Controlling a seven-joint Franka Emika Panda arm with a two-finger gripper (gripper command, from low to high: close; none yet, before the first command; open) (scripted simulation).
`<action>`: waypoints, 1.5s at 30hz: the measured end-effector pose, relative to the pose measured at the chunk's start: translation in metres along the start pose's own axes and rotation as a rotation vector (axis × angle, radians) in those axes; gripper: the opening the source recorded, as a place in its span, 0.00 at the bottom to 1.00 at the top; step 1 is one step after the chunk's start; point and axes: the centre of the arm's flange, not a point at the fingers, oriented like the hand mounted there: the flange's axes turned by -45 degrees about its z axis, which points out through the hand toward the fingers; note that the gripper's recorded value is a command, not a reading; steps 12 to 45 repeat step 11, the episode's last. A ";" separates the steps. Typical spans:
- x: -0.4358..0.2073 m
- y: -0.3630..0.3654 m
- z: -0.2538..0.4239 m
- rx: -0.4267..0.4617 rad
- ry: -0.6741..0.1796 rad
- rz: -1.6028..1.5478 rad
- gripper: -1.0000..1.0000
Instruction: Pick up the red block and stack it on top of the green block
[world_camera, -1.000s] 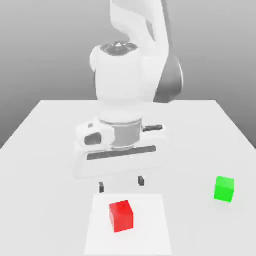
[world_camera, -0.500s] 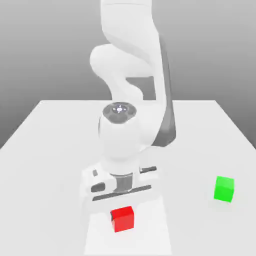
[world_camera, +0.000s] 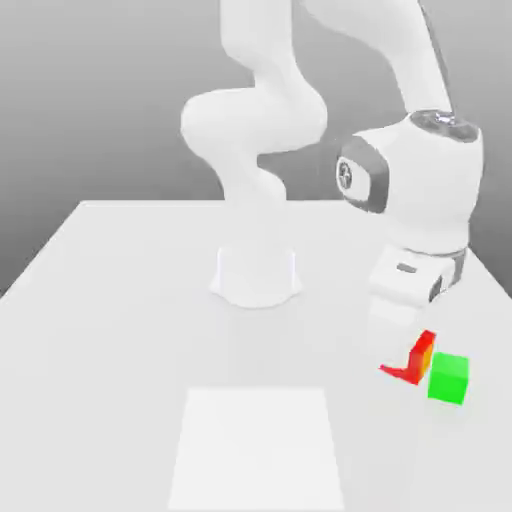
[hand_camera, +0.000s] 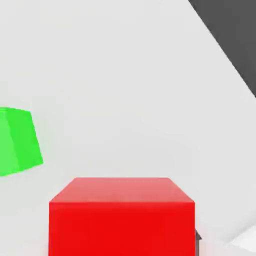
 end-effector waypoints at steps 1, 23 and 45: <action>0.012 -0.022 -0.002 -0.002 -0.002 -0.080 0.00; 0.019 -0.035 0.055 -0.007 -0.006 -0.142 1.00; 0.019 -0.035 0.055 -0.007 -0.006 -0.142 1.00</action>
